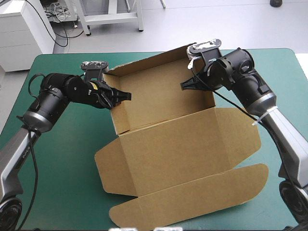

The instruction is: Fold the box

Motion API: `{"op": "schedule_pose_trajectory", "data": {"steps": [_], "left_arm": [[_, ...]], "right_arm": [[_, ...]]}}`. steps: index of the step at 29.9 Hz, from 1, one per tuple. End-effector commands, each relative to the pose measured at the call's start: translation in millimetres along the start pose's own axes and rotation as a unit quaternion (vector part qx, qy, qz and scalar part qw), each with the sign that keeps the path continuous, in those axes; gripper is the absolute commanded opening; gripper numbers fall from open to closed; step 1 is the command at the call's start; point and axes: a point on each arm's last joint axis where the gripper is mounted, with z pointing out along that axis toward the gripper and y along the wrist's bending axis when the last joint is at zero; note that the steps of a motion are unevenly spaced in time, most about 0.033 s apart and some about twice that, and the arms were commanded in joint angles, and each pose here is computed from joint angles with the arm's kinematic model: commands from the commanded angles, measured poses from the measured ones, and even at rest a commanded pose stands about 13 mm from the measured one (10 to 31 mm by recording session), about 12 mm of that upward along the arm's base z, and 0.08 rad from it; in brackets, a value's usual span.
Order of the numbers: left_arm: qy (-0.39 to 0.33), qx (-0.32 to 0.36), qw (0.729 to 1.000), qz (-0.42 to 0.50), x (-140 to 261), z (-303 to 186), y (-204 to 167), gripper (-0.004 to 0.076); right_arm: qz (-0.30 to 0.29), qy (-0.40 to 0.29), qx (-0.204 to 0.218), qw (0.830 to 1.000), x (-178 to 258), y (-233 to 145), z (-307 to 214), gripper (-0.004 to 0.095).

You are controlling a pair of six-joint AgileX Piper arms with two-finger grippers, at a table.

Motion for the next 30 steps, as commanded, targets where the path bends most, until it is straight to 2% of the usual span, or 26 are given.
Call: {"op": "schedule_pose_trajectory", "data": {"steps": [1, 6, 12, 22, 30], "left_arm": [[-0.062, 0.004, 0.998, 0.01, -18.2, -25.8, -22.2, -0.0008], [-0.022, -0.017, 0.999, 0.015, -24.7, -3.1, -19.6, -0.0008], [0.041, -0.053, 0.998, 0.02, -22.8, 49.1, -9.2, -0.0008], [0.113, -0.073, 0.991, 0.015, -11.6, 141.6, 6.7, -0.0008], [0.138, -0.081, 0.986, 0.034, -4.4, 166.5, 12.8, 0.0007]], "right_arm": [[0.033, -0.031, -0.064, 0.997, -7.8, 15.0, -10.1, -0.0014], [0.033, 0.03, -0.048, 0.998, -3.4, 12.4, 28.7, -0.0016], [0.037, 0.089, -0.058, 0.994, 2.0, 0.2, 87.2, -0.0016], [0.031, 0.115, -0.045, 0.992, 12.1, -11.1, 162.4, -0.0016], [0.022, 0.093, -0.043, 0.995, 10.6, -10.2, 180.4, -0.0014]]}}
